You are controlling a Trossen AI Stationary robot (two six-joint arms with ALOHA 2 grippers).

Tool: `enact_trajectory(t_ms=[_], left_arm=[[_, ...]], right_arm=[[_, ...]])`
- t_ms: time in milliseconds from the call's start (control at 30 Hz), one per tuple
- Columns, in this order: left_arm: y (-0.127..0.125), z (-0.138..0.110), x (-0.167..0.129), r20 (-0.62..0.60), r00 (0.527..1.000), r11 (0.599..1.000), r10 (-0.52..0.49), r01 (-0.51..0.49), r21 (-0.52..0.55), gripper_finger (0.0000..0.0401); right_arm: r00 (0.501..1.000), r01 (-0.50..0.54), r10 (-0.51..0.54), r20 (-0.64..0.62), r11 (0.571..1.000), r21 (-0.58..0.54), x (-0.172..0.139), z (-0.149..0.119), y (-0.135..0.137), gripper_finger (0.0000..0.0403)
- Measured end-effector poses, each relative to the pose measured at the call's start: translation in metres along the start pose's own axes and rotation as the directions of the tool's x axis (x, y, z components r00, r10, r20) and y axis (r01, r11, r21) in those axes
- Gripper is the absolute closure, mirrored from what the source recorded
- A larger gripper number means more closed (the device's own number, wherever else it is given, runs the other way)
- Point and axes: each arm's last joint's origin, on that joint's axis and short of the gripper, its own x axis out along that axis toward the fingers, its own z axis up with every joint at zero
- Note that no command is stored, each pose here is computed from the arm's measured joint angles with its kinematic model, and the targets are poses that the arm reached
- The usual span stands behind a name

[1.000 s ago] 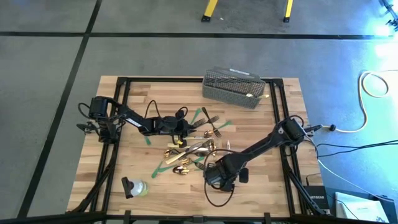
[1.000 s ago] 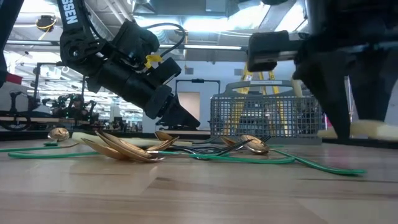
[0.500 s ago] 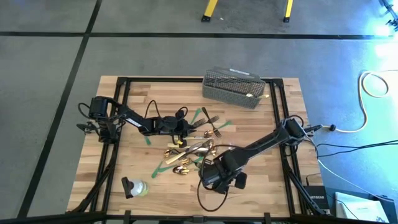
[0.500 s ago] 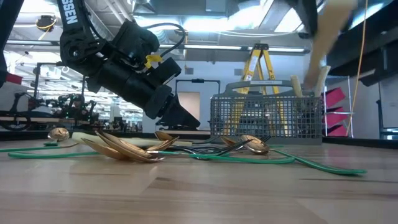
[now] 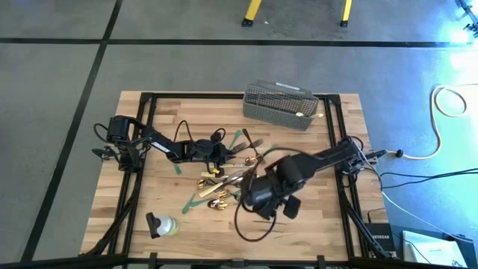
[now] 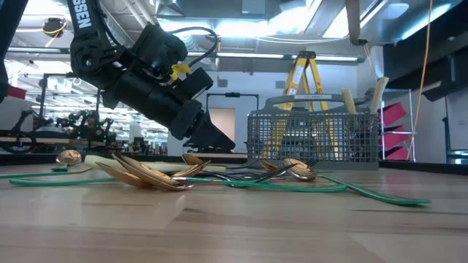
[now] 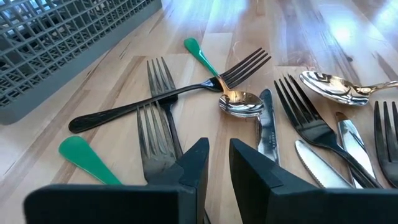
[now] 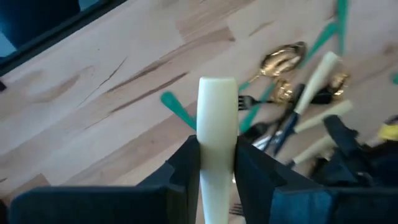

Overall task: Sort silverware
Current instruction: Put the yellow knife into the gray organizer

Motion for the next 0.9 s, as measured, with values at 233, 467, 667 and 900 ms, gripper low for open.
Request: enact_trajectory(t_ms=[233, 467, 667, 900], left_arm=[[0.0, 0.0, 0.0, 0.0, 1.0, 1.0, 0.0, 0.0, 0.0, 0.0352], [0.0, 0.0, 0.0, 0.0, 1.0, 1.0, 0.0, 0.0, 0.0, 0.0352], [0.0, 0.0, 0.0, 0.0, 1.0, 1.0, 0.0, 0.0, 0.0, 0.0352], [0.0, 0.0, 0.0, -0.001, 1.0, 1.0, 0.0, 0.0, 0.0, 0.0352]], right_arm=[[0.987, 0.133, -0.134, 0.09, 0.991, 0.025, -0.055, -0.024, 0.0, 0.0338], [0.941, 0.302, -0.312, 0.127, 0.949, 0.097, -0.112, -0.061, 0.011, 0.0338], [0.885, 0.413, -0.44, 0.15, 0.893, 0.18, -0.155, -0.097, 0.022, 0.0338], [0.813, 0.505, -0.555, 0.174, 0.822, 0.263, -0.191, -0.134, 0.034, 0.0338]])
